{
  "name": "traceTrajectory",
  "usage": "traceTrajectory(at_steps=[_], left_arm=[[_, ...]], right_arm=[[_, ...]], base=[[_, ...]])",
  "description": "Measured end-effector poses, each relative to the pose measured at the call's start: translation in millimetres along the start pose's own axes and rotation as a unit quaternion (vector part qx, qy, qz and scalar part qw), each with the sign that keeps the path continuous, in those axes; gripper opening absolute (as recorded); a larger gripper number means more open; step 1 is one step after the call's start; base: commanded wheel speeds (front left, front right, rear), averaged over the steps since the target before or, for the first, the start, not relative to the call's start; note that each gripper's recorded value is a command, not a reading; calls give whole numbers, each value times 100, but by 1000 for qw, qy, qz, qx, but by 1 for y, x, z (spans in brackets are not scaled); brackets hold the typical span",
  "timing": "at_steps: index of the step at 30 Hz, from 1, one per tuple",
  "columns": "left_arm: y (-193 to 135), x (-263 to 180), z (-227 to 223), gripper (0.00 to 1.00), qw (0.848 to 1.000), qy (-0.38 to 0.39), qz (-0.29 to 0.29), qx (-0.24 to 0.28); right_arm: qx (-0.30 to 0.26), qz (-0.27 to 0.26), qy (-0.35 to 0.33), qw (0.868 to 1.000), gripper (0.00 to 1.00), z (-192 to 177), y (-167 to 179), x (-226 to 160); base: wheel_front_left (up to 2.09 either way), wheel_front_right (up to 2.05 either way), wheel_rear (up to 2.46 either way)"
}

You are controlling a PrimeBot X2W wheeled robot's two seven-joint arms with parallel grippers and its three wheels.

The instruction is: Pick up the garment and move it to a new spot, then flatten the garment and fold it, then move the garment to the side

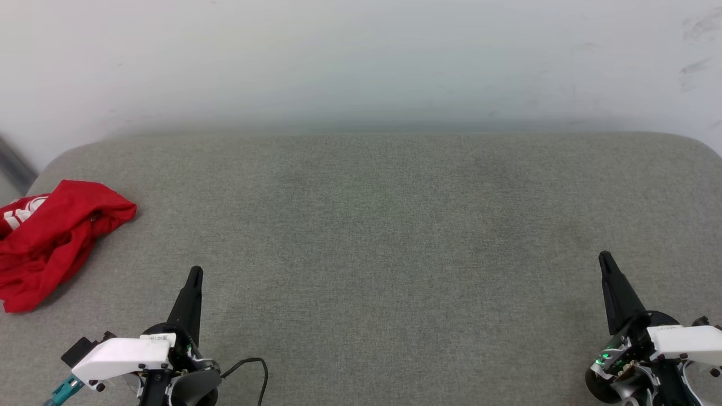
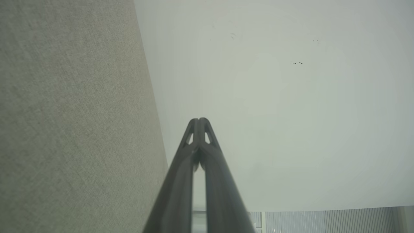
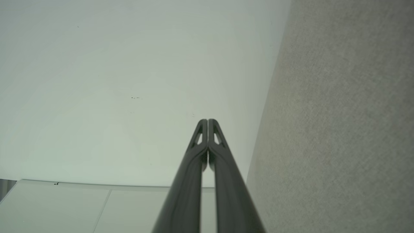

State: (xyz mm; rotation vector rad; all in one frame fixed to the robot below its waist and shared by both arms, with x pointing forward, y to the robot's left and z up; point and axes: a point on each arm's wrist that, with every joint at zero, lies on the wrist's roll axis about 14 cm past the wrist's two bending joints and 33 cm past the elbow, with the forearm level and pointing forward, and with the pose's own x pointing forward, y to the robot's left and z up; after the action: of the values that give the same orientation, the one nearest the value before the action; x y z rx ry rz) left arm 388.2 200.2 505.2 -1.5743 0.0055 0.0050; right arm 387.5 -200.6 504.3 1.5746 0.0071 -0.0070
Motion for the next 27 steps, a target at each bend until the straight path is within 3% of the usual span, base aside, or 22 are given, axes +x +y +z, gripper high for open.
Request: traceTrajectory(at_steps=[27], left_arm=[[0, 0, 0, 0, 1000, 0, 0, 0]], right_arm=[[0, 0, 0, 1000, 0, 0, 0, 0]], base=[[0, 0, 0]])
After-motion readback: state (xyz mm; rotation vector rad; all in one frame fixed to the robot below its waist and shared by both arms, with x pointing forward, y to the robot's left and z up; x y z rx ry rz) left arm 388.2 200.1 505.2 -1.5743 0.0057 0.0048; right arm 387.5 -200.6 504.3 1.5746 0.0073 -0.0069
